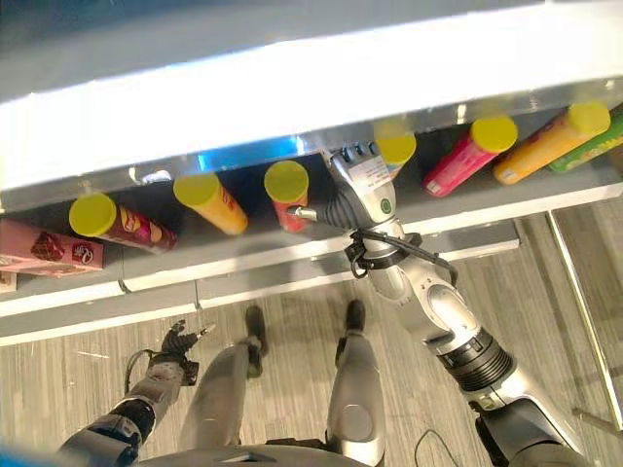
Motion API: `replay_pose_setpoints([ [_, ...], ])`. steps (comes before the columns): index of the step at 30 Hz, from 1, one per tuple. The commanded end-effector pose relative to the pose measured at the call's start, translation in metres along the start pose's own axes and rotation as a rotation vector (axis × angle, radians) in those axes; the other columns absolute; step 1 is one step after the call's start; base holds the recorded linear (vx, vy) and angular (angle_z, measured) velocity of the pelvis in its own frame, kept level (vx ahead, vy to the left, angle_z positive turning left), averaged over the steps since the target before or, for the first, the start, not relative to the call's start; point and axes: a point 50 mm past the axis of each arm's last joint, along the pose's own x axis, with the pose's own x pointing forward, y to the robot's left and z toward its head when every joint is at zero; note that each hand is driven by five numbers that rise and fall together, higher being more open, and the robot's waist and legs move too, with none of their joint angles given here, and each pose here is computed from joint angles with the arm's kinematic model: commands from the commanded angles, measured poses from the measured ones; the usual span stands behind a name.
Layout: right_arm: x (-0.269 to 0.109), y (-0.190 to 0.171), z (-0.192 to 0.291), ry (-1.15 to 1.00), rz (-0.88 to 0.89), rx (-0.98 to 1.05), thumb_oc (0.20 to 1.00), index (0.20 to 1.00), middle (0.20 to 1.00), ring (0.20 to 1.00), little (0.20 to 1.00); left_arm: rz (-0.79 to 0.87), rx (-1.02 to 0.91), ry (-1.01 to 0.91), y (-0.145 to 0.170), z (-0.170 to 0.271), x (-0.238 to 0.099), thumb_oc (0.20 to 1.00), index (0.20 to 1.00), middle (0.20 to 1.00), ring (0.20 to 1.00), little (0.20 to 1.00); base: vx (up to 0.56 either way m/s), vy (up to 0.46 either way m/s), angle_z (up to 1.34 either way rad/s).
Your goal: Put the goods on the table back onto the shelves and tidy them up.
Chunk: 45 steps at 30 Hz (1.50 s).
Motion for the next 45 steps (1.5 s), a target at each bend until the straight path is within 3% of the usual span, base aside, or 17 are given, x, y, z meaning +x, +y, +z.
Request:
replay_pose_setpoints([
  [1, -0.015, -0.009, -0.003, 0.028, 0.099, 0.156, 1.0, 1.0, 1.0, 1.0, 1.0, 0.029, 0.013, 0.039, 0.016, -0.019, -0.001, 1.0, 1.0, 1.0, 1.0, 1.0, 0.1, -0.036, 0.01],
  [5, -0.056, -0.003, -0.026, 0.194, 0.316, 0.242, 1.0, 1.0, 1.0, 1.0, 1.0, 0.005, 0.042, 0.105, 0.022, -0.044, -0.007, 1.0, 1.0, 1.0, 1.0, 1.0, 0.1, -0.07, -0.17],
  [13, -0.117, -0.014, -0.065, 0.501, 0.406, 0.255, 1.0, 1.0, 1.0, 1.0, 1.0, -0.061, 0.061, 0.157, 0.013, -0.065, -0.017, 1.0, 1.0, 1.0, 1.0, 1.0, 0.07, -0.018, -0.03],
  [17, -0.19, 0.003, -0.098, 0.898, 0.414, 0.309, 1.0, 1.0, 1.0, 1.0, 1.0, -0.089, 0.05, 0.168, 0.009, -0.072, -0.022, 1.0, 1.0, 1.0, 1.0, 1.0, 0.05, 0.059, -0.16],
  [18, -0.19, 0.003, -0.098, 0.898, 0.414, 0.31, 1.0, 1.0, 1.0, 1.0, 1.0, -0.089, 0.05, 0.168, 0.009, -0.072, -0.022, 1.0, 1.0, 1.0, 1.0, 1.0, 0.05, 0.103, -0.07],
  [19, -0.222, 0.01, -0.102, 1.055, 0.396, 0.361, 1.0, 1.0, 1.0, 1.0, 1.0, -0.105, 0.051, 0.173, 0.007, -0.075, -0.024, 1.0, 1.0, 1.0, 1.0, 1.0, 0.03, 0.068, -0.1],
  [20, -0.222, 0.01, -0.102, 1.056, 0.396, 0.362, 1.0, 1.0, 1.0, 1.0, 1.0, -0.105, 0.052, 0.173, 0.007, -0.075, -0.024, 1.0, 1.0, 1.0, 1.0, 1.0, 0.05, 0.148, -0.2],
  [21, -0.26, 0.026, -0.104, 1.249, 0.39, 0.441, 1.0, 1.0, 1.0, 1.0, 1.0, -0.12, 0.049, 0.186, 0.008, -0.079, -0.025, 1.0, 1.0, 1.0, 1.0, 1.0, 0.01, 0.084, -0.21],
  [22, -0.26, 0.026, -0.104, 1.249, 0.39, 0.442, 1.0, 1.0, 1.0, 1.0, 1.0, -0.12, 0.049, 0.186, 0.008, -0.079, -0.025, 1.0, 1.0, 1.0, 1.0, 1.0, 0.0, 0.166, -0.19],
  [23, -0.294, 0.04, -0.098, 1.402, 0.441, 0.462, 1.0, 1.0, 1.0, 1.0, 1.0, -0.121, 0.045, 0.192, 0.013, -0.083, -0.026, 1.0, 1.0, 1.0, 1.0, 1.0, -0.01, 0.084, -0.23],
  [25, -0.314, 0.052, -0.091, 1.491, 0.483, 0.481, 1.0, 1.0, 1.0, 1.0, 1.0, -0.121, 0.063, 0.201, 0.015, -0.085, -0.026, 1.0, 1.0, 1.0, 1.0, 1.0, -0.04, 0.125, -0.3],
  [32, -0.333, 0.087, -0.07, 1.648, 0.446, 0.634, 1.0, 1.0, 1.0, 1.0, 1.0, -0.121, 0.088, 0.157, 0.019, -0.066, -0.016, 1.0, 1.0, 1.0, 1.0, 1.0, -0.12, -0.01, -0.78],
  [37, -0.347, 0.082, -0.075, 1.725, 0.456, 0.564, 1.0, 1.0, 1.0, 1.0, 1.0, -0.087, 0.066, 0.137, 0.039, -0.062, -0.012, 1.0, 1.0, 1.0, 1.0, 1.0, -0.07, -0.197, -0.9],
  [45, -0.353, 0.075, -0.078, 1.774, 0.392, 0.577, 1.0, 1.0, 1.0, 1.0, 1.0, -0.071, -0.003, 0.16, 0.044, -0.071, -0.017, 1.0, 1.0, 1.0, 1.0, 1.0, 0.1, -0.434, -1.1],
])
